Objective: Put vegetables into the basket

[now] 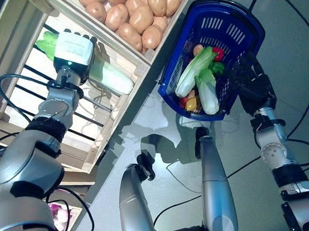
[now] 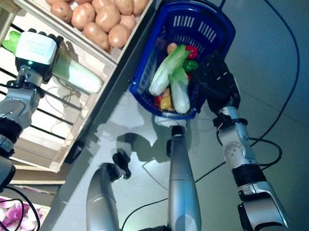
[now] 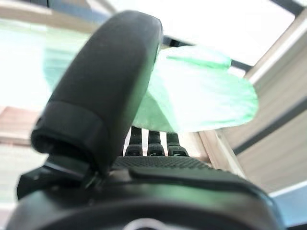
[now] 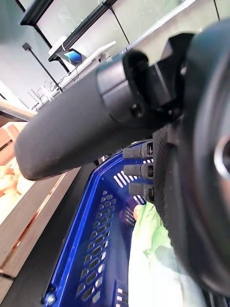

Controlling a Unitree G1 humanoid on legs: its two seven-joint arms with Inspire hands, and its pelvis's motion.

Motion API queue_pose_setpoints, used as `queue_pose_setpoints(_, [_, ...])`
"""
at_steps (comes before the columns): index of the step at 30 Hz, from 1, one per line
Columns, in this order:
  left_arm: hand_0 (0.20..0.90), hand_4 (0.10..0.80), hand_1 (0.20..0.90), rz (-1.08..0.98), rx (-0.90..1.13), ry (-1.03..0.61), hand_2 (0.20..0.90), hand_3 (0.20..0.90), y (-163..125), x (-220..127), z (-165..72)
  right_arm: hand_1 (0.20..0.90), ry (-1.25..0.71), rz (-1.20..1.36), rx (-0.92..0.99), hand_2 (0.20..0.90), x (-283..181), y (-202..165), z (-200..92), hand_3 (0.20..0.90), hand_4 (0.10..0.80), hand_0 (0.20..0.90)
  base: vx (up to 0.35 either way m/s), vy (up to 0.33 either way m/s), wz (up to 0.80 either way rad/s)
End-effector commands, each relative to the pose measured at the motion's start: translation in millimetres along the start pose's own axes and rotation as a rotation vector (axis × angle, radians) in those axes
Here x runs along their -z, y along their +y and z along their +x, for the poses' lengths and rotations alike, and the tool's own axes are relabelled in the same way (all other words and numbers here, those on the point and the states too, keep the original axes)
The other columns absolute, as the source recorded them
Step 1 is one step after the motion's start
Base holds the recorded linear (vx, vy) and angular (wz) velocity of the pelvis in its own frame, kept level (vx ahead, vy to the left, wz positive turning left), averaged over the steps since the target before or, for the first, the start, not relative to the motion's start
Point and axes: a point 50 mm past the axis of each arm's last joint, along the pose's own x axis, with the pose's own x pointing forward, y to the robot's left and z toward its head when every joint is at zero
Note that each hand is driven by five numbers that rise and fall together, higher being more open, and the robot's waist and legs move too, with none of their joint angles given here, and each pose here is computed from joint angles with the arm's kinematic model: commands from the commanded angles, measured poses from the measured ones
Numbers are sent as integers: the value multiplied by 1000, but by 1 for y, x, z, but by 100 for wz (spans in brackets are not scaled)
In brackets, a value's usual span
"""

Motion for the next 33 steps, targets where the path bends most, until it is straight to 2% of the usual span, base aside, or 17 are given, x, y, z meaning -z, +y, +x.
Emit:
queue_pose_setpoints(1, [900,800,900,53,-92,176,900,900,47,44,15,900,-212,31,-161,900,-46,26,13,900,800,900,0,0,0])
queue_pose_setpoints(7, [900,800,900,60,-9,203,900,900,42,45,15,900,-227,32,-167,900,-49,30,14,900,800,900,-6,-2,0])
queue_pose_setpoints(15, [900,800,900,68,130,22,900,900,34,18,18,900,-245,46,-159,900,-50,31,15,900,800,900,-43,-9,-2])
queue_pose_setpoints(18, [900,800,900,11,214,-50,900,900,29,7,18,900,-259,43,-164,900,-54,31,16,900,800,900,-32,-2,-4])
queue_pose_setpoints(19, [441,494,441,-7,221,-64,441,441,29,6,17,900,-263,45,-163,900,-55,31,16,900,800,900,-17,-6,-4])
queue_pose_setpoints(20, [441,494,441,-28,227,-72,441,441,28,5,17,900,-264,45,-162,900,-56,30,16,900,800,900,-8,-1,-4])
queue_pose_setpoints(21, [300,400,300,-49,228,-76,300,300,28,5,17,900,-266,44,-161,900,-56,30,16,900,800,900,-10,6,-3])
queue_pose_setpoints(26, [300,400,300,-189,136,-83,300,300,38,7,18,900,-270,45,-168,900,-58,27,14,900,800,900,0,0,0])
queue_pose_setpoints(33, [300,400,300,-228,146,-79,300,300,36,16,15,900,-263,74,-169,900,-53,21,8,900,800,900,0,1,2])
